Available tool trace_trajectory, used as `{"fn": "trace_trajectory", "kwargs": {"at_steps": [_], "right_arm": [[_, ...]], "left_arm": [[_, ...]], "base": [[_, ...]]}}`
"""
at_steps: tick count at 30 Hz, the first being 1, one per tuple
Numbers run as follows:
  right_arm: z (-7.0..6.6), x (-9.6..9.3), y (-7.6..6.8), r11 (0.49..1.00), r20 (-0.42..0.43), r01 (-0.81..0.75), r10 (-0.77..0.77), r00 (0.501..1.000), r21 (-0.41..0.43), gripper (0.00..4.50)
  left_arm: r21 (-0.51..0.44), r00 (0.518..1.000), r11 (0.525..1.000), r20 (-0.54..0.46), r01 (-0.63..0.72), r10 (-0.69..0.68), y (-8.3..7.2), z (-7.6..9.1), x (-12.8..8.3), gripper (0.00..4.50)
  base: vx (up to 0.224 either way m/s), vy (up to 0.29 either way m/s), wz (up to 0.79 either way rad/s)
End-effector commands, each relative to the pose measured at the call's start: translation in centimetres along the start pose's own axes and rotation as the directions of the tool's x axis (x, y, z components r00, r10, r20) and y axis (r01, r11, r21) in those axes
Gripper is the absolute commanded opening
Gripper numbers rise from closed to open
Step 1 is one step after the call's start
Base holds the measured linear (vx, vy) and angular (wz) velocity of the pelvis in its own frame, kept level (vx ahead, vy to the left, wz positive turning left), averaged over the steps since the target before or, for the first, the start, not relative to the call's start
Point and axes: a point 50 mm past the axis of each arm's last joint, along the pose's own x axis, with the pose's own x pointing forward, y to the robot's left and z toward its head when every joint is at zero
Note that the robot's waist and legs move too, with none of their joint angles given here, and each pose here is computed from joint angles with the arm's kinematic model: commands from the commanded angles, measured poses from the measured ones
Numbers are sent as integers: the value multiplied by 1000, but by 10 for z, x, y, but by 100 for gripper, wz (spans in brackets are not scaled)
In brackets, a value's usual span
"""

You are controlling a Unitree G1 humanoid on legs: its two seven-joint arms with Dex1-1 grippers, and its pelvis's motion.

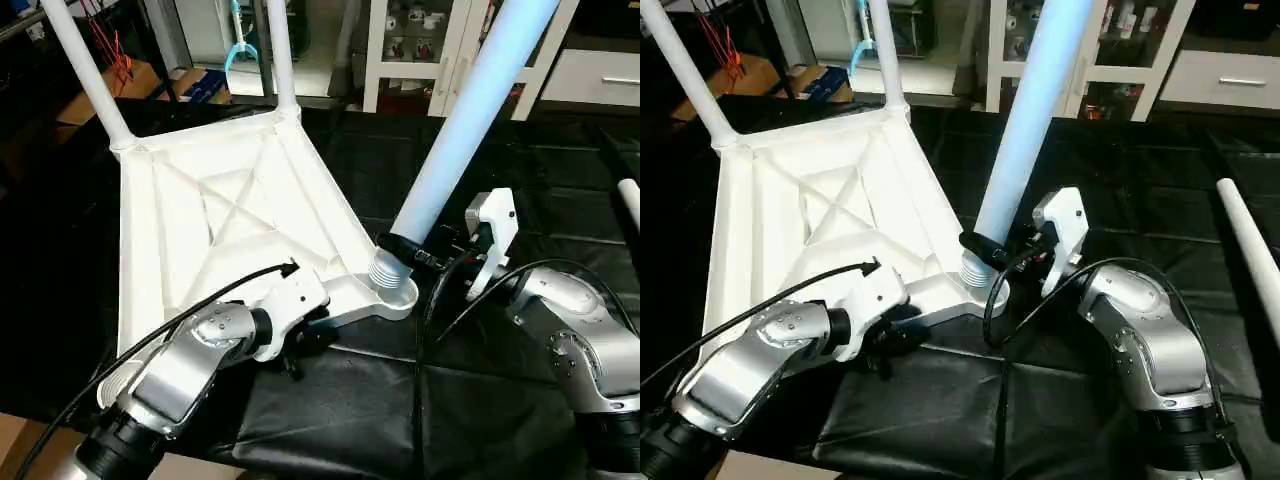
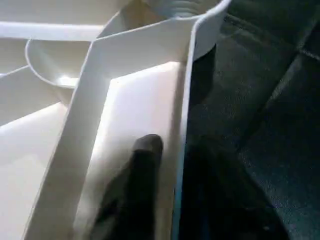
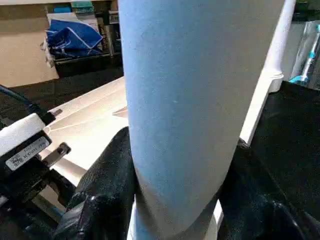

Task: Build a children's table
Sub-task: Insert table leg to table base

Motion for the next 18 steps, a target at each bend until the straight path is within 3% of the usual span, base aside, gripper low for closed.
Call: {"fn": "trace_trajectory", "kwargs": {"at_steps": [1, 2, 5, 7, 10, 11, 18], "right_arm": [[1, 1, -1, 1000, 8, -6, 6, 1000, -16, 186], [-1, 0, -3, 1000, 6, -3, 3, 1000, -6, 186], [-5, 0, -8, 1000, 4, 4, -4, 1000, 22, 186], [-8, 0, -10, 999, 0, 1, -1, 1000, 39, 186], [-9, 0, -13, 999, -9, -4, 5, 1000, 47, 186], [-10, 1, -14, 999, -15, -7, 7, 1000, 47, 186], [-12, 9, -17, 997, -39, -46, 48, 998, 57, 186]], "left_arm": [[-32, 997, 999, -80, 20, -22, -4, -17, 5, 130], [-32, 996, 999, -80, 26, -28, -4, -18, 6, 101], [-42, 995, 998, -80, 55, -59, -7, -19, 8, 94], [-59, 994, 995, -76, 76, -81, -9, -19, 8, 60], [-64, 992, 994, -79, 90, -95, -11, -20, 8, 51], [-66, 991, 993, -84, 100, -106, -11, -20, 8, 26], [-91, 986, 984, -58, 153, -158, -13, -18, 5, 5]], "base": [[0, 0, 0], [0, 0, 0], [0, 0, 0], [0, 0, 0], [0, 0, 0], [0, 0, 0], [0, 0, 0]]}}
